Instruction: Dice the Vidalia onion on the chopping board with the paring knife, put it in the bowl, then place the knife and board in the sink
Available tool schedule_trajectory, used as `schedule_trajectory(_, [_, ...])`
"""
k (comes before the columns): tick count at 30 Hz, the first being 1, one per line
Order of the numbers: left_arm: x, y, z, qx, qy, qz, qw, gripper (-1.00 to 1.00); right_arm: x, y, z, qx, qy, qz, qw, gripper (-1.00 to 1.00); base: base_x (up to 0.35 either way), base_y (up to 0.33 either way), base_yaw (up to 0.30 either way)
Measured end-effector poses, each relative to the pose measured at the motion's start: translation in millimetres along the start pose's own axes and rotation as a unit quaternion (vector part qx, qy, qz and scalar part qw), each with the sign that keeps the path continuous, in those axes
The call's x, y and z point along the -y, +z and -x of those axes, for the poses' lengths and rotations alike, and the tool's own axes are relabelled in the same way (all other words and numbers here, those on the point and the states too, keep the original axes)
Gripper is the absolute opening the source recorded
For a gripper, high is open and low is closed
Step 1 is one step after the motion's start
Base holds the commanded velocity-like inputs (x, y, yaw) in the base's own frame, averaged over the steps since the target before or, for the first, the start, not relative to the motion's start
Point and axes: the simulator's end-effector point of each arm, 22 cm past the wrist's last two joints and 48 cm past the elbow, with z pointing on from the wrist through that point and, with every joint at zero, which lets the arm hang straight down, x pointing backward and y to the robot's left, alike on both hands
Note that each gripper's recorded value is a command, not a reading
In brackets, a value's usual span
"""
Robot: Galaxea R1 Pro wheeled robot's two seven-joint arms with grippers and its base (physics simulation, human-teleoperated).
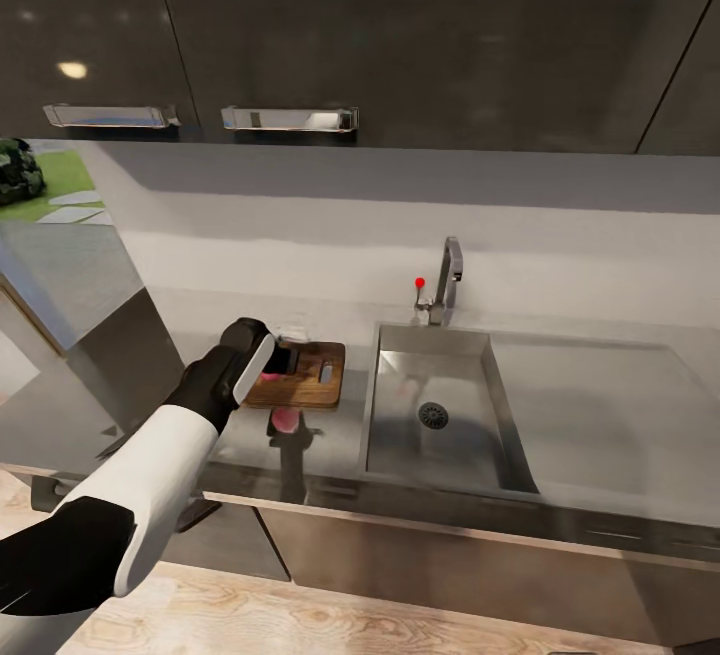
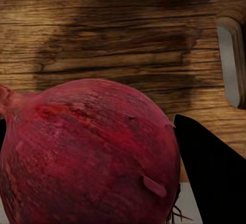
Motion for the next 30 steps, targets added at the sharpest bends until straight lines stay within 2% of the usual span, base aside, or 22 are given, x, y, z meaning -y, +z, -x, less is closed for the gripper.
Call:
schedule_trajectory(24, [-0.4,1.3,-2.1,-0.003,0.001,0.001,1.0000,-1.00,-1.3,-0.1,-0.6,0.000,0.000,0.001,1.0000,1.00,0.047,0.000,0.000])
schedule_trajectory(30, [-1.5,5.9,-9.5,-0.013,0.000,0.002,0.9999,-1.00,-1.3,-0.1,-0.4,0.000,0.001,0.001,1.0000,1.00,0.000,0.000,0.000])
